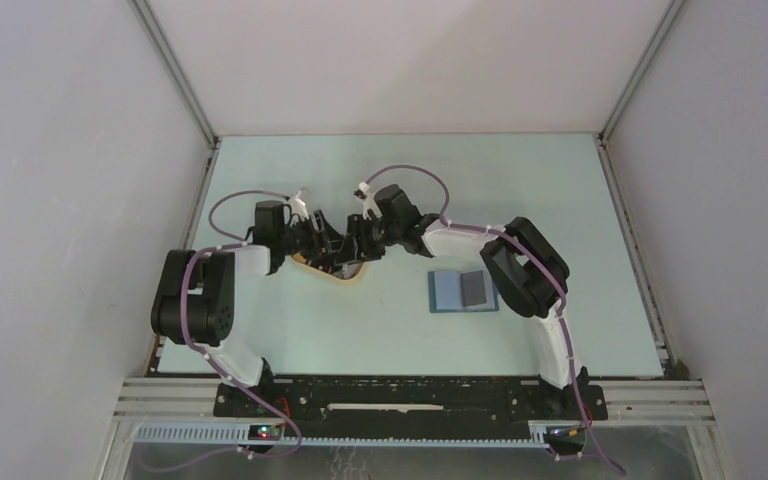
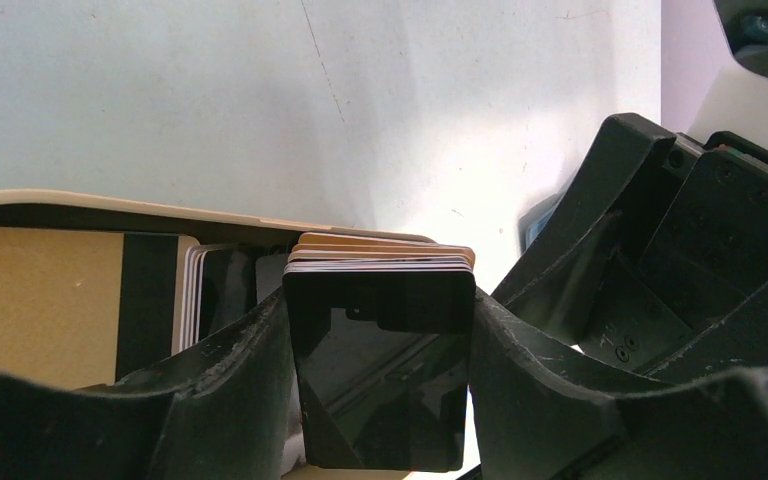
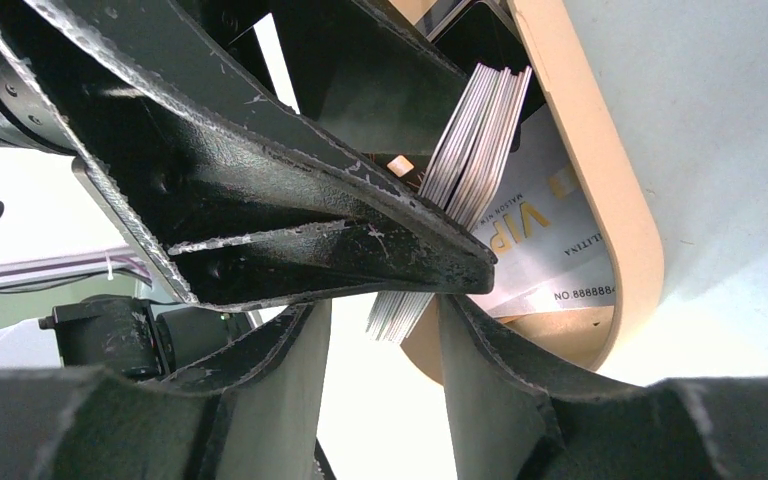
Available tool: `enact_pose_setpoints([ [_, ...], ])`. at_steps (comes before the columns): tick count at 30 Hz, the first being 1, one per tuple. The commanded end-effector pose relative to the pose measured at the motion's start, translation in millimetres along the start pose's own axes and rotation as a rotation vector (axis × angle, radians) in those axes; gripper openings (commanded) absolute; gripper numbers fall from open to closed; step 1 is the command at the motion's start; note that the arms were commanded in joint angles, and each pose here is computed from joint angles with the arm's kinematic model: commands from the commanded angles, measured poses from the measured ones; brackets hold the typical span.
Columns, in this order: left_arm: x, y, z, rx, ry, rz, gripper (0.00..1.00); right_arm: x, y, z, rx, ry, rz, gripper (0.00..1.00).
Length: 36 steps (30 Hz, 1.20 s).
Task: Put the credit cards into the card holder
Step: Pick up the credit card from the storage box.
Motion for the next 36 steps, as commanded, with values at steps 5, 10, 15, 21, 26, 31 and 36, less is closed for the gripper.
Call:
enact_pose_setpoints([
  [5,-3.6,-3.3,-1.8,-0.003,-0.009,-0.036,0.55,-1.8,11.9,13.3,-0.009,-0.018,0.044,0.52],
  [10,-3.0,-4.5,-2.2,-0.005,-0.008,-0.046,0.58,-0.9,9.7,14.4,-0.006,-0.017,0.044,0.52],
  [15,-2.7,-4.6,-3.1,-0.010,-0.007,-0.055,0.59,3.4,7.3,14.8,0.005,-0.009,0.041,0.53],
  [21,-3.0,-5.2,-3.2,-0.009,-0.008,-0.057,0.62,4.9,2.3,17.6,0.006,-0.016,0.015,0.55],
  [26,-3.5,-6.1,-3.6,-0.009,-0.010,-0.062,0.63,4.3,1.6,20.6,0.002,-0.021,0.014,0.55],
  [31,-4.3,-7.5,-3.6,-0.009,-0.014,-0.066,0.66,4.3,4.0,21.5,-0.001,-0.015,0.025,0.55],
  [36,-4.7,-7.5,-2.7,-0.010,-0.017,-0.065,0.66,4.9,7.6,20.3,-0.003,-0.002,0.045,0.55],
])
Point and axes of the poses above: each gripper's point midway between its finger pads, its own x axis out along the fingers, its own y axis along the line the jaws close on, z = x × y, the point moved 2 cm from there along -x, back along the fingers, and after that the axes turned 10 degrees about x, right-handed, at the moved point
